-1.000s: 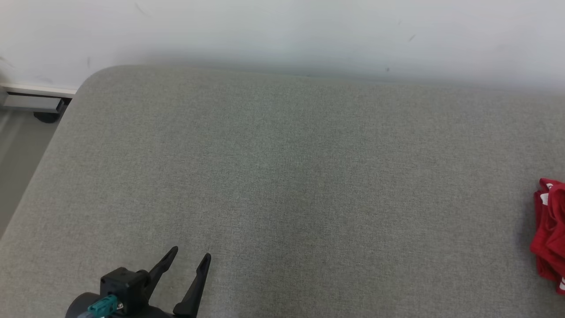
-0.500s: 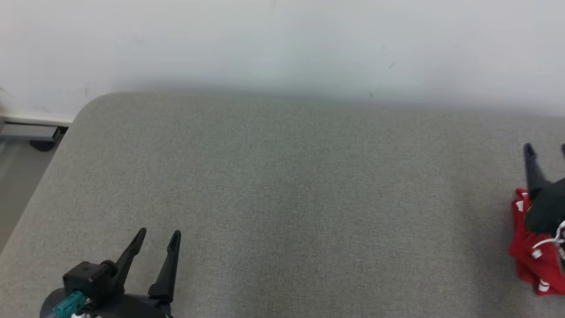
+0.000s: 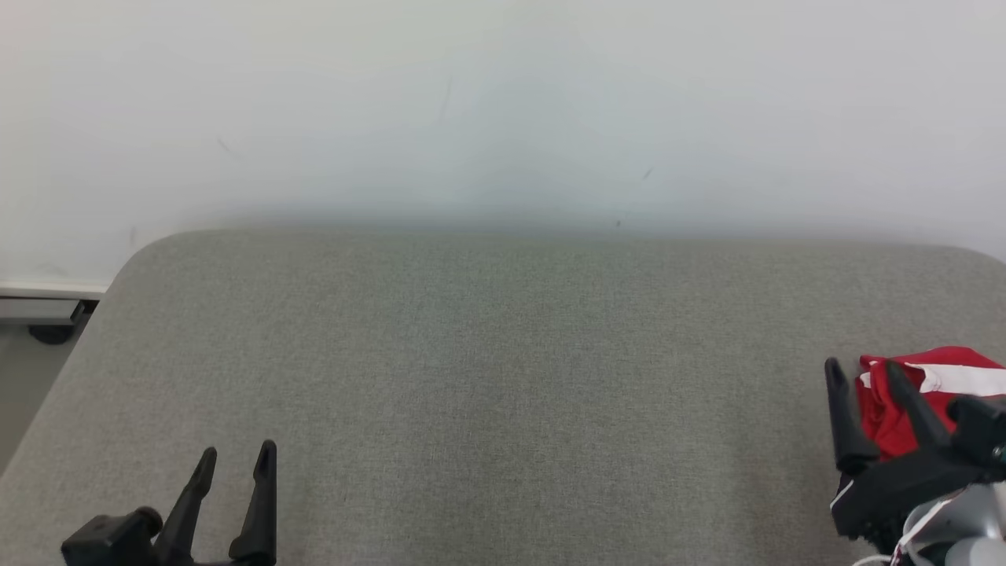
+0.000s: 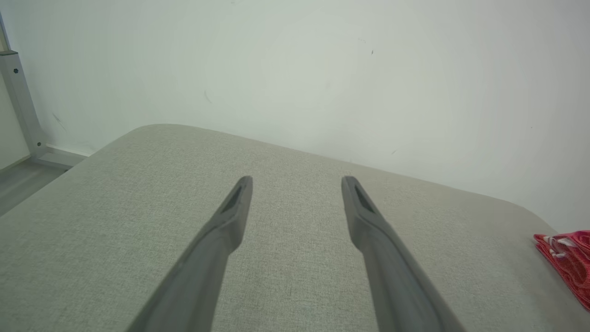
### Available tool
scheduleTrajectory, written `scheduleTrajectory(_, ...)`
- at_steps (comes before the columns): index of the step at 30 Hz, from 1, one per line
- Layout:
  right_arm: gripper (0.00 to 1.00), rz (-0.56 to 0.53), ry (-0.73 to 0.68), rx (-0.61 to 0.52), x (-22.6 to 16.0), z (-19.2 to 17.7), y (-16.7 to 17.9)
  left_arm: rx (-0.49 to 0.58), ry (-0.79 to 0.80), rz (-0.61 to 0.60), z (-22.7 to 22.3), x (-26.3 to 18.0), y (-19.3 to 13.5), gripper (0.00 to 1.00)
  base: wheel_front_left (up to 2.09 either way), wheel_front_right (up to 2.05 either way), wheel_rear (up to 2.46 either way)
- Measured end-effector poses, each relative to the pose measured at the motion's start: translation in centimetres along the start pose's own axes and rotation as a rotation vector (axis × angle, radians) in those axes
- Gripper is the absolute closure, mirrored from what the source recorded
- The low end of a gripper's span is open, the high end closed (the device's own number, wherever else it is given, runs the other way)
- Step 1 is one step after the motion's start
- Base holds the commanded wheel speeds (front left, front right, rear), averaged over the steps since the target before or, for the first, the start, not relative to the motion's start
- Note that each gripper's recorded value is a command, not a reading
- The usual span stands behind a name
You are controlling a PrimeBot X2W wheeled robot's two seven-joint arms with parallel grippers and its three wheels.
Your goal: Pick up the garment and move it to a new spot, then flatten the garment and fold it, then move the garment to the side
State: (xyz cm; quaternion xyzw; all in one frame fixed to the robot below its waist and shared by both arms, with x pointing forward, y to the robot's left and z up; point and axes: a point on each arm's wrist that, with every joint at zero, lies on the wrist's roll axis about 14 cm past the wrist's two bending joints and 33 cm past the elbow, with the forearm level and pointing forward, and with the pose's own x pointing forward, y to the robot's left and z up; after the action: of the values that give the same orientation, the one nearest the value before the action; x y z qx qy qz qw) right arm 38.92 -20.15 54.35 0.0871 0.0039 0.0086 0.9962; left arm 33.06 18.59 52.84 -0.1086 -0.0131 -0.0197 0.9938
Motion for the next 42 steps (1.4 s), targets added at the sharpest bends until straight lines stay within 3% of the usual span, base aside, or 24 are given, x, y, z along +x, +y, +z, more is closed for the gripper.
scheduleTrajectory(16, 0.00, -0.112, 0.044, 0.067, -4.9, -3.7, -2.1, -0.048, -0.021, -0.047, 0.0, -0.8, -1.1, 0.00, 0.00, 0.00, 0.00)
scheduleTrajectory(42, 0.00, -0.106, 0.044, 0.104, -5.4, -4.4, -1.5, -0.051, 0.037, -0.034, -1.9, -0.8, -0.7, 0.00, 0.00, 0.00, 0.00)
